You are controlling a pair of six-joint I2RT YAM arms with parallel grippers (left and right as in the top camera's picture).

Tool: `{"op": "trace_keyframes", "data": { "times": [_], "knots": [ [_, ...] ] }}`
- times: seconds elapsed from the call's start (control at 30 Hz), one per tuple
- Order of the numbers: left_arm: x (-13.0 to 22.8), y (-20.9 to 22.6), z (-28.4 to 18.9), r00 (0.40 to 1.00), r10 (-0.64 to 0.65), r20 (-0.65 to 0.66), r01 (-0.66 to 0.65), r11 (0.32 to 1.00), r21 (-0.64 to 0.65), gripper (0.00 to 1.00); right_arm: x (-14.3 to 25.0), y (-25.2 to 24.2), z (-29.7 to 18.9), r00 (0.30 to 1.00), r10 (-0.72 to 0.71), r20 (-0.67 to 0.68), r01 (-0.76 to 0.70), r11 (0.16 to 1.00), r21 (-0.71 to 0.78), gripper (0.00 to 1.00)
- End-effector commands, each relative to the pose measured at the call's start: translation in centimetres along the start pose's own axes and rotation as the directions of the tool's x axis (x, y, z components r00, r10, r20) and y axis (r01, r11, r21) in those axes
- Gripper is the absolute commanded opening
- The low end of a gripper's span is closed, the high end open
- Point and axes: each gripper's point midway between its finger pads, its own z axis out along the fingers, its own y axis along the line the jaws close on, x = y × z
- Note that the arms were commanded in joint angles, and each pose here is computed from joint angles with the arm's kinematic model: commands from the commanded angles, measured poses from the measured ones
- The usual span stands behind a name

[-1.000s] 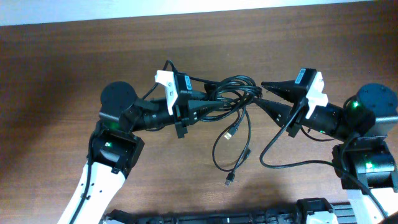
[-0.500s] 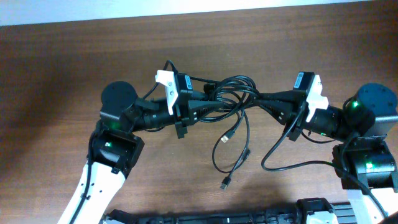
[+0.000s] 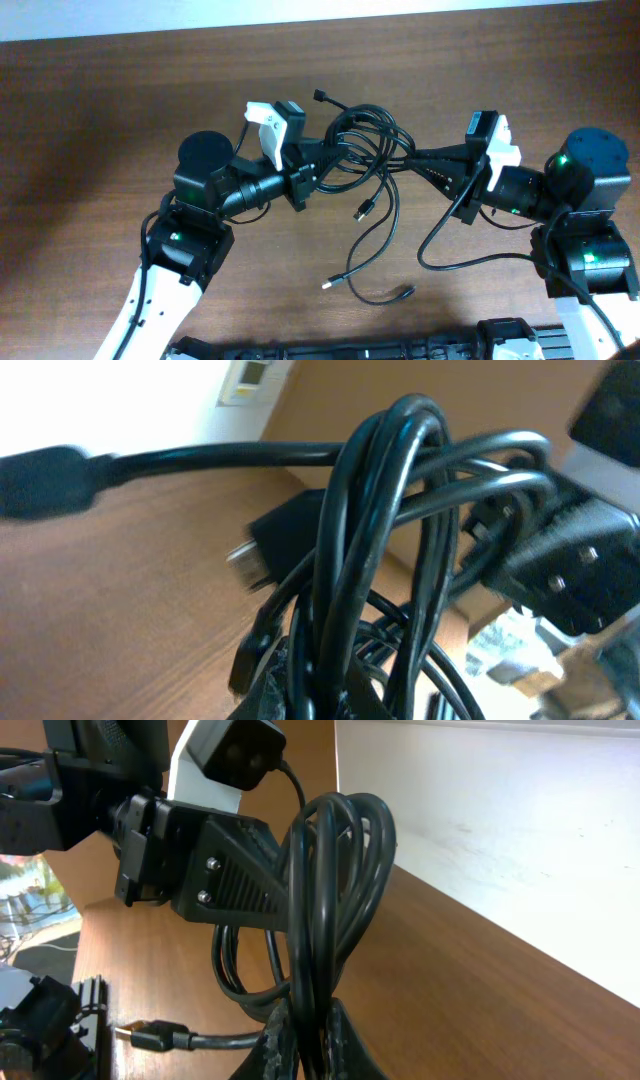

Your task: Untangle cables

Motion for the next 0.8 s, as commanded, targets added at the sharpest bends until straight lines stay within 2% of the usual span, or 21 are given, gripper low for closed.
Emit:
{"op": "trace_keyframes", "data": {
  "times": [0.0,0.1,0.3,0.4,0.5,0.53,0.7,0.73,0.77],
  "knots": [
    [-1.4,5.0,-0.9,0.968,-0.213,0.134,0.239,0.943,-0.232,0.0,-1.2,1.4,-0.4,0.999,-0.031,0.029,0.032,0.999,-0.044,0.04],
    [-1.6,5.6,-1.0,0.935,-0.305,0.182,0.343,0.907,-0.244,0.0,-1.1,1.4,-0.4,0.999,-0.025,0.026,0.027,0.999,-0.044,0.04],
    [-2.4,5.6,-1.2,0.876,-0.415,0.245,0.466,0.86,-0.21,0.0,-1.1,1.4,-0.4,0.999,-0.025,0.026,0.027,0.999,-0.044,0.04],
    [-2.6,5.7,-1.2,0.796,-0.535,0.282,0.59,0.789,-0.172,0.0,-1.1,1.4,-0.4,0.999,-0.025,0.026,0.027,0.999,-0.043,0.04],
    [-2.6,5.8,-1.2,0.787,-0.546,0.286,0.603,0.78,-0.17,0.0,-1.1,1.4,-0.4,0.999,-0.025,0.026,0.027,0.999,-0.043,0.04],
    [-2.4,5.8,-1.2,0.786,-0.549,0.284,0.605,0.777,-0.173,0.0,-1.1,1.4,-0.4,0.999,-0.025,0.026,0.026,0.999,-0.043,0.08],
    [-2.2,5.6,-1.1,0.849,-0.468,0.245,0.516,0.834,-0.196,0.0,-1.1,1.3,-0.4,0.999,-0.025,0.025,0.026,0.999,-0.035,0.54],
    [-2.1,5.5,-1.1,0.867,-0.44,0.235,0.487,0.85,-0.202,0.0,-1.1,1.1,-0.4,0.999,-0.025,0.024,0.026,0.999,-0.025,0.61],
    [-2.1,5.3,-1.0,0.885,-0.41,0.219,0.452,0.868,-0.203,0.0,-1.1,0.8,-0.4,0.999,-0.025,0.021,0.025,1.0,-0.01,0.64]
  ]
}}
